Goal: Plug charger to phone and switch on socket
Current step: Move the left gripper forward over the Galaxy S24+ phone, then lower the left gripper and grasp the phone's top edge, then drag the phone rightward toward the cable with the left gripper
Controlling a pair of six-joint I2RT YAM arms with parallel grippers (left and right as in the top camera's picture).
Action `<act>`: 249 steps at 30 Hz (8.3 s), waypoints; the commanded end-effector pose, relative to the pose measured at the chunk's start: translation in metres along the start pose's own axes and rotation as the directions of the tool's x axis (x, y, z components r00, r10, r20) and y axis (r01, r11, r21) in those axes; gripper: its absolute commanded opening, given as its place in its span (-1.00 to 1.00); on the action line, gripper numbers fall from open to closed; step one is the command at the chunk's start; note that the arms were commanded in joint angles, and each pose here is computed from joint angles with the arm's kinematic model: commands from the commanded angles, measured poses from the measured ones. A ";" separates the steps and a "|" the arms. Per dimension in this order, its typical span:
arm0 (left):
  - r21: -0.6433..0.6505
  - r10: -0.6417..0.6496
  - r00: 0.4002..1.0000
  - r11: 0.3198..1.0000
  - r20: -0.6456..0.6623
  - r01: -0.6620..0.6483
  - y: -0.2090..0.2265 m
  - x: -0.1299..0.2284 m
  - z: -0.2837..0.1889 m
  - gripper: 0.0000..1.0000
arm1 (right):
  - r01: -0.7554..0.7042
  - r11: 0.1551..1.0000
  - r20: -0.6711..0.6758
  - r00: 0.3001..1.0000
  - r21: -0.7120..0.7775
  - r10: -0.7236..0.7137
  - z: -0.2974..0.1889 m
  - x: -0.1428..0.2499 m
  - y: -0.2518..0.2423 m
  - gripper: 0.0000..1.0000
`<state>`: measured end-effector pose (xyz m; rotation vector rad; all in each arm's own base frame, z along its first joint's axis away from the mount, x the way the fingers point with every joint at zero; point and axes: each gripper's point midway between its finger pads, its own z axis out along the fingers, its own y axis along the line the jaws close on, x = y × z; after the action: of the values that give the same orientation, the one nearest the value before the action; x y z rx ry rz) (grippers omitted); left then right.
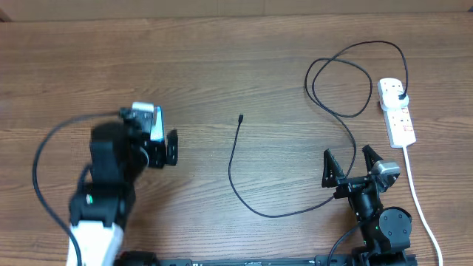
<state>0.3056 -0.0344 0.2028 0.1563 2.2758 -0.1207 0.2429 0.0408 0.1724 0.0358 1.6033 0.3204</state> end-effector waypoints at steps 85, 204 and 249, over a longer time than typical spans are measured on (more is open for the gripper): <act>-0.437 -0.446 0.623 0.881 -0.643 0.180 0.097 0.105 0.164 0.89 | -0.006 1.000 0.001 1.000 -0.007 0.006 0.000 0.002 0.001 1.00; -0.242 -0.284 0.557 0.959 -0.780 0.149 -0.015 0.140 0.179 0.55 | -0.006 1.000 0.001 1.000 -0.007 0.006 0.000 0.002 0.001 1.00; -0.246 -0.396 0.546 0.912 -0.739 0.328 -0.039 0.078 0.174 0.53 | -0.006 1.000 0.001 1.000 -0.007 0.006 0.000 0.002 0.001 1.00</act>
<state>0.3744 -0.0967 0.0329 -0.3741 3.1924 -0.2913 0.2429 0.0408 0.1723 0.0362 1.6037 0.3206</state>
